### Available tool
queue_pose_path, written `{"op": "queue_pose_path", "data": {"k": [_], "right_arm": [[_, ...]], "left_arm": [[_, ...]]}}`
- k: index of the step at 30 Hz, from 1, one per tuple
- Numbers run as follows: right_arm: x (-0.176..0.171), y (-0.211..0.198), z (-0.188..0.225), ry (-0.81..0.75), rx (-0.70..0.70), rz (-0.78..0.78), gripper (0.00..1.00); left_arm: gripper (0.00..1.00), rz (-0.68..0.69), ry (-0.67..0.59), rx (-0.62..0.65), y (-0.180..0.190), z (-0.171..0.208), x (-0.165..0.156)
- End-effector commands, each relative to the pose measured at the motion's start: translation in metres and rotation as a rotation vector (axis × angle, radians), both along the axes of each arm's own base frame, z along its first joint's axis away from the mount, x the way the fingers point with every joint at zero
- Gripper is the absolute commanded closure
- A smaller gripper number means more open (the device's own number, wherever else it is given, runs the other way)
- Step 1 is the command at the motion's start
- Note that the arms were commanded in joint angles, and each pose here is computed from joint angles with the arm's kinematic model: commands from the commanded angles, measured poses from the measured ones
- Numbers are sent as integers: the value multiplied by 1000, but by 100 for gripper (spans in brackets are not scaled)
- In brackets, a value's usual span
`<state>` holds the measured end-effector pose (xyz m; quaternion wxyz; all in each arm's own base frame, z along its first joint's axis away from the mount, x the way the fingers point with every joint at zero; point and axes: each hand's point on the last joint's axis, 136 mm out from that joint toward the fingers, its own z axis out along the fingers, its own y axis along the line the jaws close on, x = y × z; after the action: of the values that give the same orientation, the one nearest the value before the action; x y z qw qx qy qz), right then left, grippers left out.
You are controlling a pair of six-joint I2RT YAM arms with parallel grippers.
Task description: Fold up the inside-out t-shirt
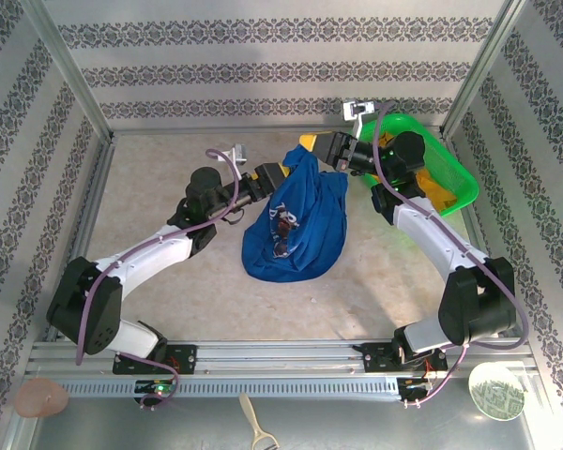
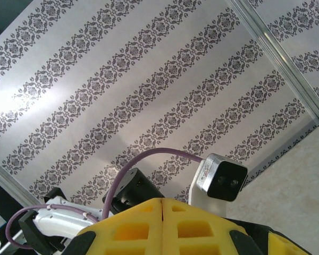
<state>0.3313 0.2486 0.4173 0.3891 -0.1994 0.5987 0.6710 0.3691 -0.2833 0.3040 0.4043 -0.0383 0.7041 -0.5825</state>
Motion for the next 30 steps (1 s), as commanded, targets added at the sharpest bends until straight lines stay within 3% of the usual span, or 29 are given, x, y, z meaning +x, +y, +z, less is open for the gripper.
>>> {"op": "queue_pose_path", "data": {"k": [1,5,11,14,18,21,26,30], "right_arm": [[-4,4,9,-68,20,4,100],[-2,5,7,-62,20,1,100],[1,5,6,-58,23,-11,100],[3,2,4,-49,25,-31,100],[10,-7,-2,-28,26,-83,100],[19,-17,-10,2,29,-150,100],[59,-33,-46,161,-35,-372,100],[74,-37,-37,189,-10,-441,100]], "left_arm": [[12,1,-35,-84,-6,20,-3],[16,-18,-25,-90,-12,17,-8],[33,-27,17,-103,-20,-2,-4],[57,-42,17,-101,-24,-3,3],[100,-34,-21,-101,-11,26,20],[100,-10,-91,-88,13,75,33],[100,3,-242,-53,43,175,28],[100,13,-334,-43,61,228,15]]}}
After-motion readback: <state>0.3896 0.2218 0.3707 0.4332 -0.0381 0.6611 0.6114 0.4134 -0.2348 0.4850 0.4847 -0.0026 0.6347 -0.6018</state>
